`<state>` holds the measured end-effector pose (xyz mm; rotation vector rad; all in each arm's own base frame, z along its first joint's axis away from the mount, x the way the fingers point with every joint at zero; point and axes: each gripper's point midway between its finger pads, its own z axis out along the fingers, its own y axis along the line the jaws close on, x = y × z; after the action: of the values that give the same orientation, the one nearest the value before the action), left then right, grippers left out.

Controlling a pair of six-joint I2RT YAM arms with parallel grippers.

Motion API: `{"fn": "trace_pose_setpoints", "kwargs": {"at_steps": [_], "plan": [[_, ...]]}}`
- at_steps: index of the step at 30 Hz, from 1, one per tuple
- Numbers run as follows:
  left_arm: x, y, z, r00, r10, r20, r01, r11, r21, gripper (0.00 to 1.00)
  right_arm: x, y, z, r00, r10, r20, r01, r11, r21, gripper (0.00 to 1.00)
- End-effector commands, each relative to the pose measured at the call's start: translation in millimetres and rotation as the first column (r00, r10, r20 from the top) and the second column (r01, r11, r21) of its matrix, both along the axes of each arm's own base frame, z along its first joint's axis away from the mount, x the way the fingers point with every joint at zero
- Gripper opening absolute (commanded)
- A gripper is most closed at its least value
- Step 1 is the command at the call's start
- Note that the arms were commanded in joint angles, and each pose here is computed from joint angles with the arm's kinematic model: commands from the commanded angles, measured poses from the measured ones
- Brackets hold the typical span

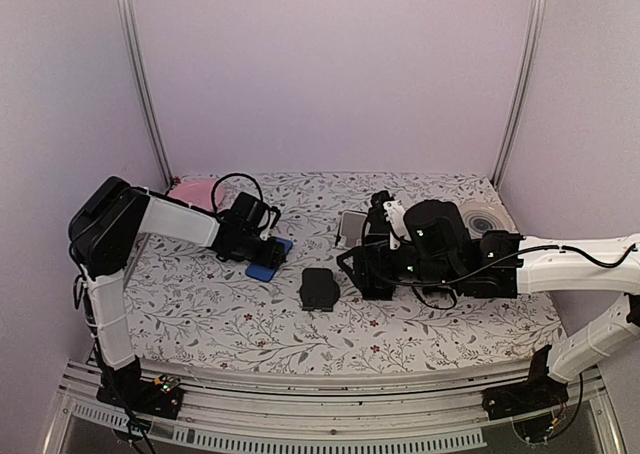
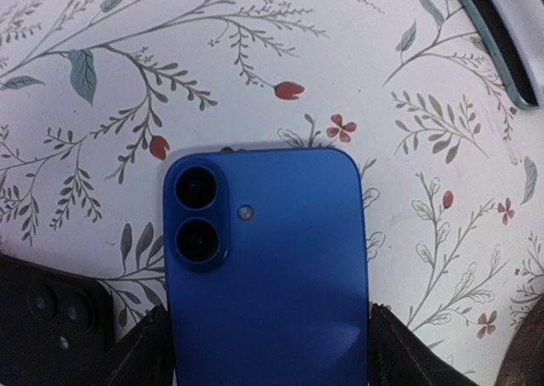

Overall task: Place the phone on the phone stand
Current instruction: Pick up the phone from the center of the board.

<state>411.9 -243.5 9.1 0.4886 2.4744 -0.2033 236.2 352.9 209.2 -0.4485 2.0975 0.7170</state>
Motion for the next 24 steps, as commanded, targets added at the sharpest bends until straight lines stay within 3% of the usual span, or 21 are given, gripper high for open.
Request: {"fn": "trace_pose_setpoints", "kwargs": {"at_steps": [1, 24], "plan": [[-43, 14, -33, 0.985, 0.0, -0.173, 0.004, 1.0, 0.027, 0.55, 2, 3, 3, 1.0, -0.005, 0.004, 0.005, 1.0, 0.017, 0.99], [-39, 7, 5, 0.997, -0.002, -0.081, 0.0, 1.0, -0.025, 0.54, 3, 6, 5, 1.0, 0.001, 0.005, -0.001, 1.0, 0.02, 0.99]]}}
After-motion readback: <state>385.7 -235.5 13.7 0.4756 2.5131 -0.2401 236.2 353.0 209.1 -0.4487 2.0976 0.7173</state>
